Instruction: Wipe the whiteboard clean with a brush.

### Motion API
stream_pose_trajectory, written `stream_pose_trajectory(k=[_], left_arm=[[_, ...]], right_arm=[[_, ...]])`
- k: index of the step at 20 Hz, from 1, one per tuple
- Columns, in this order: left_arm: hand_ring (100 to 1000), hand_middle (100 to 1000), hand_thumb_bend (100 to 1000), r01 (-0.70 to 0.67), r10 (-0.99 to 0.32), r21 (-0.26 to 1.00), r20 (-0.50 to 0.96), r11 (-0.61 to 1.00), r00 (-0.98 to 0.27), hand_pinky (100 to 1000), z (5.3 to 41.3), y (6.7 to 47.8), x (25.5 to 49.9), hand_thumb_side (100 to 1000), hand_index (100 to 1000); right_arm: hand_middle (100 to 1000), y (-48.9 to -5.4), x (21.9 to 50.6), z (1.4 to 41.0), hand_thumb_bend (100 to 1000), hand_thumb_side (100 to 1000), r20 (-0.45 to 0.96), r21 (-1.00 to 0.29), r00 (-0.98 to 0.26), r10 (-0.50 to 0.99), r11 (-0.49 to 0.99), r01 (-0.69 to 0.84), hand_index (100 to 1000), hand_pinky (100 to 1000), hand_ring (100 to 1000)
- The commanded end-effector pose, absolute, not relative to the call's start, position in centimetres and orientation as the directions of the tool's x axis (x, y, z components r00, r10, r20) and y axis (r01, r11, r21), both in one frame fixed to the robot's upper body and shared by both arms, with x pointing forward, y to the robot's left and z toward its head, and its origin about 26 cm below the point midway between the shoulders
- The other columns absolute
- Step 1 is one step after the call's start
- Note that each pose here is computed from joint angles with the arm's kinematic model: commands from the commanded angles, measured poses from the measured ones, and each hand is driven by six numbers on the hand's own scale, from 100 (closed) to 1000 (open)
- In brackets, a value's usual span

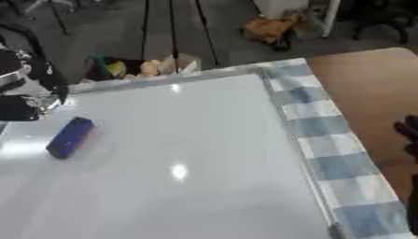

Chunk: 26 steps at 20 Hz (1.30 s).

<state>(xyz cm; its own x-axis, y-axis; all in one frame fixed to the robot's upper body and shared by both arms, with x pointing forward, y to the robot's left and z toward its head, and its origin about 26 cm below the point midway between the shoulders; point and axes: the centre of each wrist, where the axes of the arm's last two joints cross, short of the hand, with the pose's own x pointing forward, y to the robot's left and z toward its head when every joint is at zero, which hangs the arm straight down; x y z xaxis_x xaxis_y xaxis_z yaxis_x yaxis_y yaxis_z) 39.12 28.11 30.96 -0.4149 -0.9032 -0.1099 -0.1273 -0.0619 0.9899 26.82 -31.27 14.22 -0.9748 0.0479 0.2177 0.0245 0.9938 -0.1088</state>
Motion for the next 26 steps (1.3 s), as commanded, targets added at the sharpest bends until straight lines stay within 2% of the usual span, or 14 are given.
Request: stream_pose_trajectory(k=[1, 8, 14, 17, 19, 21, 26], left_arm=[[808, 710, 100, -0.139, -0.937, 0.986, -0.133, -0.092, -0.324, 745, 32.2, 29.9, 39.2, 936, 902], [842, 752, 100, -0.02, -0.964, 0.993, -0.12, -0.119, -0.239, 760, 30.1, 31.0, 41.3, 991, 931], [855, 766, 252, 0.092, -0.975, 0.987, -0.113, -0.132, -0.193, 770, 27.9, 31.3, 43.3, 1000, 960], [856, 767, 257, 0.113, -0.975, 0.982, -0.126, -0.148, -0.183, 771, 27.2, 31.2, 43.9, 1000, 961], [864, 771, 435, 0.156, -0.978, 0.977, -0.118, -0.146, -0.172, 780, 26.1, 31.1, 44.4, 1000, 968], [867, 767, 546, 0.196, -0.978, 0.969, -0.118, -0.151, -0.17, 783, 25.1, 30.8, 45.0, 1000, 958], [873, 766, 602, 0.219, -0.982, 0.962, -0.132, -0.16, -0.137, 793, 24.0, 30.5, 45.7, 1000, 945]], right_arm=[[579, -31.5, 26.7, 14.9, 100, 955, 0.193, -0.132, -0.98, 0.054, 0.991, 0.029, 905, 829, 838], [579, -31.6, 26.6, 14.9, 100, 956, 0.195, -0.128, -0.979, 0.053, 0.991, 0.028, 905, 829, 838], [579, -31.5, 26.7, 14.9, 100, 957, 0.195, -0.127, -0.98, 0.05, 0.992, 0.026, 905, 829, 838], [578, -31.5, 26.7, 14.9, 100, 957, 0.196, -0.127, -0.979, 0.049, 0.992, 0.024, 905, 829, 838], [577, -31.4, 26.7, 14.9, 100, 957, 0.195, -0.128, -0.98, 0.048, 0.992, 0.023, 905, 830, 838], [576, -31.4, 26.7, 14.9, 100, 959, 0.197, -0.129, -0.979, 0.047, 0.991, 0.021, 905, 830, 838], [576, -31.3, 26.7, 14.9, 100, 961, 0.199, -0.131, -0.979, 0.044, 0.991, 0.018, 905, 830, 838]])
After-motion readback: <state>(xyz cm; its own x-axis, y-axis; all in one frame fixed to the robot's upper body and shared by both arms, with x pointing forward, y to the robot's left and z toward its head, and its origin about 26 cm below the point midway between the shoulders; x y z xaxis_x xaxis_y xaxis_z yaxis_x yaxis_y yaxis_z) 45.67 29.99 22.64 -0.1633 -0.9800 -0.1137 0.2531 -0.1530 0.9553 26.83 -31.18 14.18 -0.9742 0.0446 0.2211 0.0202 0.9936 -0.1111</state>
